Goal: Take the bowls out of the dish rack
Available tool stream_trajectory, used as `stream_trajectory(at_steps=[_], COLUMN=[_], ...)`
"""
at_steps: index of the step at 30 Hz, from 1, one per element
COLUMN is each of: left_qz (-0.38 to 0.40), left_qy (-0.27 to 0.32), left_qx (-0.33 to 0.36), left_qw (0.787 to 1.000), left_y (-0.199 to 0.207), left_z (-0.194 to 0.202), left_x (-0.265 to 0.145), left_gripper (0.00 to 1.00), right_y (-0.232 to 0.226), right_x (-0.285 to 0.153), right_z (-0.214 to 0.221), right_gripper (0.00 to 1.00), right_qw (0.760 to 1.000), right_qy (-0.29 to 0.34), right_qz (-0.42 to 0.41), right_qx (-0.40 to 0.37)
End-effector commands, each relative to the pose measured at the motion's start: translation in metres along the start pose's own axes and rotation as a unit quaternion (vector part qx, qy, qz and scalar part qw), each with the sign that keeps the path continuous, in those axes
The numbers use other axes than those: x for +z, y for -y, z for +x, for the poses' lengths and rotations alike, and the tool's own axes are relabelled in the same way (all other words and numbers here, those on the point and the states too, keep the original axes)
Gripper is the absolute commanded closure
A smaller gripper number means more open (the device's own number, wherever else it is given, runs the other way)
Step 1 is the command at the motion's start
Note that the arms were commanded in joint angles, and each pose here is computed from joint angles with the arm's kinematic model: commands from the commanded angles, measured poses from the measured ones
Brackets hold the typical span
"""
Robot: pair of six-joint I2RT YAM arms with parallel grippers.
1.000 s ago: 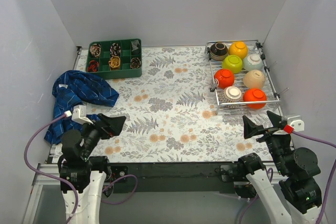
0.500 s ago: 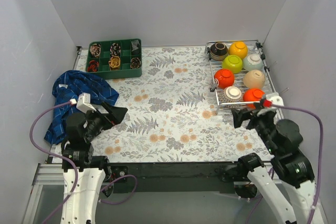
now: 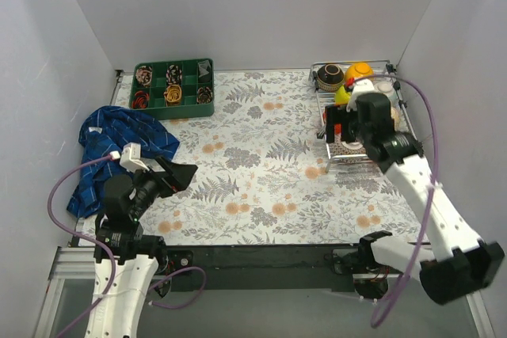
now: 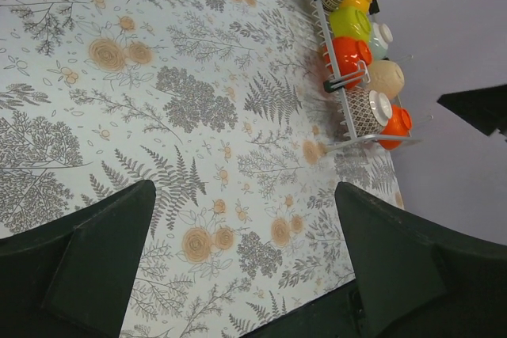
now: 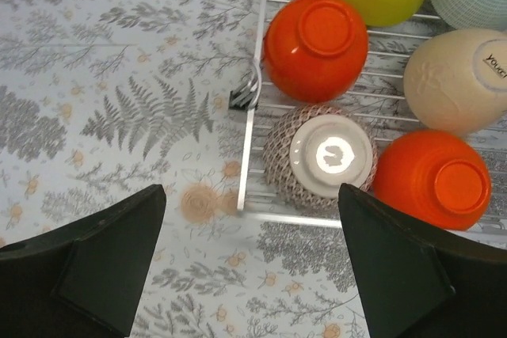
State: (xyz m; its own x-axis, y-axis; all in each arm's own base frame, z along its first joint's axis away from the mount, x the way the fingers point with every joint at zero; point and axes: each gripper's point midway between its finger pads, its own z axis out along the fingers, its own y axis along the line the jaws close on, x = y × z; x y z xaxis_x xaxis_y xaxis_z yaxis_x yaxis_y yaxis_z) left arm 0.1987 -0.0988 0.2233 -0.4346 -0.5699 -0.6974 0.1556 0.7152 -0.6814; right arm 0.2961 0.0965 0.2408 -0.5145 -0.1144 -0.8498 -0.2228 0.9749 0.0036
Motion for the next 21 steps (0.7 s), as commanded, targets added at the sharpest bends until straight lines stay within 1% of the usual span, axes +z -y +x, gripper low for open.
stream_trajectory(at_steps=[1,2,3,4,5,6,7,8,10,13,17,21], left_qz=[0.006,0.011,0.018,0.020,0.023,0.032,0.032,0.034,0.036,0.032,0.021,0.018], left_qy=[0.013,0.016,0.014,0.015,0.014,0.019,0.019,0.021,0.020,0.020,0.014,-0.007], left_qx=[0.000,0.001,0.004,0.004,0.006,0.009,0.009,0.010,0.011,0.011,0.006,0.004], left_qw=[1.000,1.000,1.000,1.000,1.000,0.999,0.999,0.999,0.999,0.999,1.000,1.000], left_y=[0.002,0.005,0.007,0.009,0.009,0.013,0.012,0.013,0.013,0.011,0.007,0.005], left_z=[0.002,0.002,0.003,0.004,0.005,0.003,0.004,0.003,0.004,0.004,0.005,0.011], left_x=[-0.001,-0.003,-0.004,-0.004,-0.005,-0.007,-0.006,-0.007,-0.007,-0.006,-0.002,0.002], left_gripper=[0.02,0.02,0.02,0.02,0.02,0.02,0.02,0.02,0.02,0.02,0.02,0.02], right_y=[0.036,0.050,0.056,0.062,0.071,0.074,0.077,0.081,0.088,0.094,0.113,0.118], right_x=[0.031,0.048,0.052,0.057,0.072,0.077,0.081,0.091,0.101,0.123,0.147,0.163], right_z=[-0.029,-0.022,-0.032,-0.030,-0.021,-0.021,-0.029,-0.024,-0.028,-0.018,0.001,0.022], right_gripper=[0.02,0.01,0.01,0.01,0.02,0.01,0.01,0.01,0.01,0.01,0.01,0.01], right_qw=[0.997,0.993,0.991,0.989,0.985,0.981,0.980,0.976,0.974,0.968,0.955,0.950], right_qy=[-0.028,-0.057,-0.059,-0.075,-0.100,-0.107,-0.101,-0.114,-0.113,-0.129,-0.150,-0.168], right_qz=[0.065,0.079,0.081,0.079,0.073,0.067,0.058,0.047,0.049,0.045,0.042,0.035], right_qx=[0.036,0.068,0.084,0.098,0.123,0.147,0.162,0.181,0.193,0.210,0.252,0.261])
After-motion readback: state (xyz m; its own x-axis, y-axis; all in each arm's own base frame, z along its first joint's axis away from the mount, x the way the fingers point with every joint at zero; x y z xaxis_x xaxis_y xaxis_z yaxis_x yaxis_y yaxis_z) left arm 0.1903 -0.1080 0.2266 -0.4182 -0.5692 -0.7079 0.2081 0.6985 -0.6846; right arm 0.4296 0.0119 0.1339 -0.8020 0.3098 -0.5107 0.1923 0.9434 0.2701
